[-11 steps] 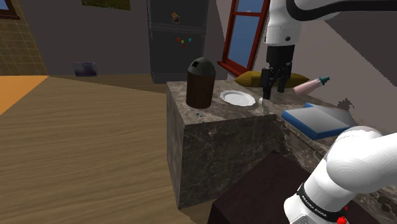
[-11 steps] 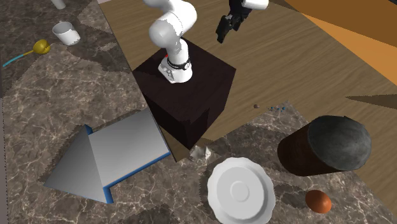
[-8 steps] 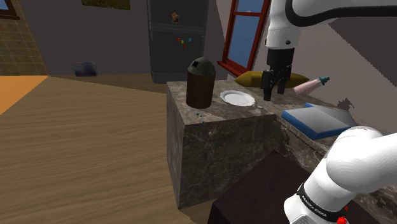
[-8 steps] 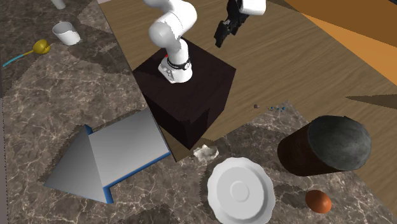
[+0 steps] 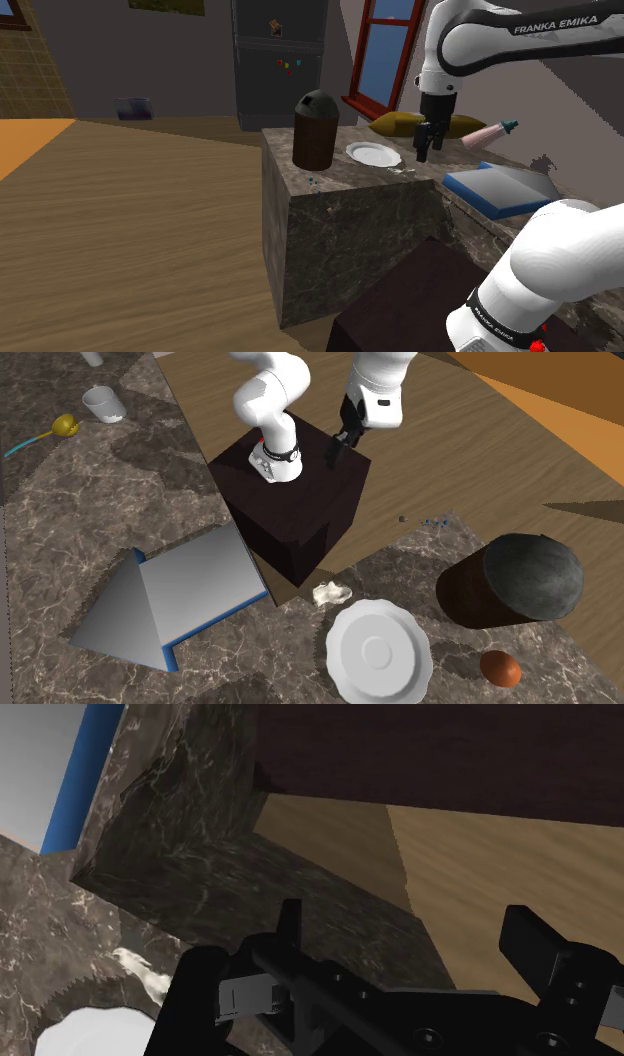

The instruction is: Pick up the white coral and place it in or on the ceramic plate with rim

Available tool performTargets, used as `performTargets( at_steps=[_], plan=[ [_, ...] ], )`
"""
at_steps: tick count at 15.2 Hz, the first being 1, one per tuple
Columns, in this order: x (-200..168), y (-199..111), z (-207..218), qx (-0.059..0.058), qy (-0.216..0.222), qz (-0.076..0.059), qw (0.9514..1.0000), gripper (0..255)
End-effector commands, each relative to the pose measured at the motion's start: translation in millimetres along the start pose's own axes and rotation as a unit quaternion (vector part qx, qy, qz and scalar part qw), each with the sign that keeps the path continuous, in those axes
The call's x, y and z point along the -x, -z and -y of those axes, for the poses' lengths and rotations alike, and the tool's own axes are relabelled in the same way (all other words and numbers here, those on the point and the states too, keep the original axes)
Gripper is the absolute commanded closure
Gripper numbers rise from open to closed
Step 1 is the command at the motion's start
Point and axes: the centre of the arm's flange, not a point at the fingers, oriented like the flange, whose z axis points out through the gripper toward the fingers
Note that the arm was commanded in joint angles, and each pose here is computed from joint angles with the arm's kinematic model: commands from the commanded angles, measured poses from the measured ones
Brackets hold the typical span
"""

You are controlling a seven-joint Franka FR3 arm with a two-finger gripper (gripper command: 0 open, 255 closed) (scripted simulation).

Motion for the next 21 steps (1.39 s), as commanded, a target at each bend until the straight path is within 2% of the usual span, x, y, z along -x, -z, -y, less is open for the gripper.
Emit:
performTargets(
  at_steps=[1, 11, 21],
  plan=[
    [-9.5, -13.3, -18.6, 0.008, 0.013, -0.006, 0.9999, 0],
    [-59.5, -69.6, -113.2, 0.041, 0.069, -0.030, 0.9963, 0],
    [-122.7, -116.9, -204.9, 0.074, 0.125, -0.055, 0.9878, 0]
  ],
)
